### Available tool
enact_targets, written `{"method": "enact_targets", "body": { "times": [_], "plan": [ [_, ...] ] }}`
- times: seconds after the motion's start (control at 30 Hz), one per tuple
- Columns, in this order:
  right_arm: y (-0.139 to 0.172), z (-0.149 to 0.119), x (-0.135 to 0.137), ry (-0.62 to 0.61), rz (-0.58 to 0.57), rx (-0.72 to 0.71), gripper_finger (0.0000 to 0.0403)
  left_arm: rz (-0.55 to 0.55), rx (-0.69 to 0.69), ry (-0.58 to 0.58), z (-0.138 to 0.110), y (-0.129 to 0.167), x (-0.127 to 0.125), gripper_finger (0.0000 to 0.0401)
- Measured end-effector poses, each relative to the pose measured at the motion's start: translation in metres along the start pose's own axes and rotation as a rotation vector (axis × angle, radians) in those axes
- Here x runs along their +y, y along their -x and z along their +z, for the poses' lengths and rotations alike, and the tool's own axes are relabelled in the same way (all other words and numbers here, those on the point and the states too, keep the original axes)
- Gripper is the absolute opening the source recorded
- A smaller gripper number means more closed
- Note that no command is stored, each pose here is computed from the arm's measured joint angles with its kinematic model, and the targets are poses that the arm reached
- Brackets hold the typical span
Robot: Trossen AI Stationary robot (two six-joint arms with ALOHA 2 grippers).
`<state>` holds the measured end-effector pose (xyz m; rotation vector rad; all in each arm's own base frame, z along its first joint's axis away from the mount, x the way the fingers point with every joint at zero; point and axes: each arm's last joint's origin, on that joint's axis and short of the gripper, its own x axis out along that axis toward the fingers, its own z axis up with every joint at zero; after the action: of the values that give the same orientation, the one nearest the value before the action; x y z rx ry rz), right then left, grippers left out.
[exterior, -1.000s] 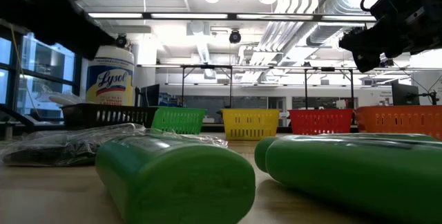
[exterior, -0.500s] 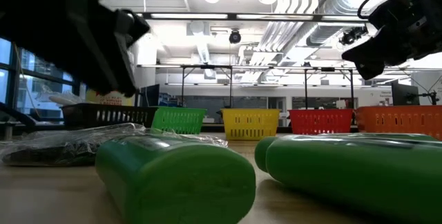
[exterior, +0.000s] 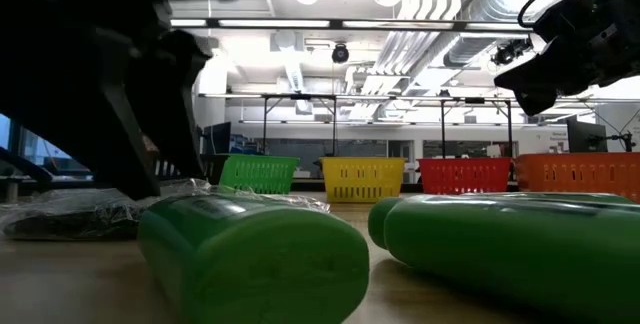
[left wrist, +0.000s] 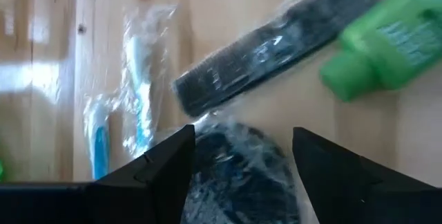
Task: Pick & Place Travel size toiletries
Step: Put the black hair brush into the red bin
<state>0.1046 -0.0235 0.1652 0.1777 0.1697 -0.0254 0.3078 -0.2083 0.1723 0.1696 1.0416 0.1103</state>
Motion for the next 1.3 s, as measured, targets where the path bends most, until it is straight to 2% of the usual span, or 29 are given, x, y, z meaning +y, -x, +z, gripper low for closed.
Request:
{"method": "enact_targets", "body": {
  "times": [0.23, 0.5, 0.67, 0.93, 0.97, 1.13, 1.3],
  "plan": [
    [0.000, 0.000, 0.000, 0.000, -0.004, 0.000, 0.0003, 0.018, 0.046, 0.085, -0.001, -0.004, 0.008, 0.0235],
    [0.000, 0.000, -0.001, 0.000, -0.015, 0.000, 0.0003, 0.000, 0.079, 0.102, -0.003, -0.003, 0.008, 0.0227],
    [0.000, 0.000, -0.001, 0.001, -0.017, -0.003, 0.0003, -0.015, 0.101, 0.104, -0.004, -0.003, 0.007, 0.0173],
    [0.000, 0.001, 0.000, 0.003, -0.014, -0.011, 0.0003, -0.045, 0.118, 0.034, -0.005, -0.003, 0.007, 0.0020],
    [0.000, 0.001, 0.000, 0.003, -0.014, -0.010, 0.0003, -0.054, 0.115, 0.025, -0.005, -0.003, 0.006, 0.0011],
    [0.000, 0.001, 0.000, 0.003, -0.013, -0.011, 0.0003, -0.083, 0.114, -0.043, -0.001, 0.004, 0.000, 0.0002],
    [0.000, 0.001, 0.000, 0.003, -0.002, -0.010, 0.0003, -0.092, 0.064, -0.157, 0.012, 0.047, -0.015, 0.0001]
  ]
}}
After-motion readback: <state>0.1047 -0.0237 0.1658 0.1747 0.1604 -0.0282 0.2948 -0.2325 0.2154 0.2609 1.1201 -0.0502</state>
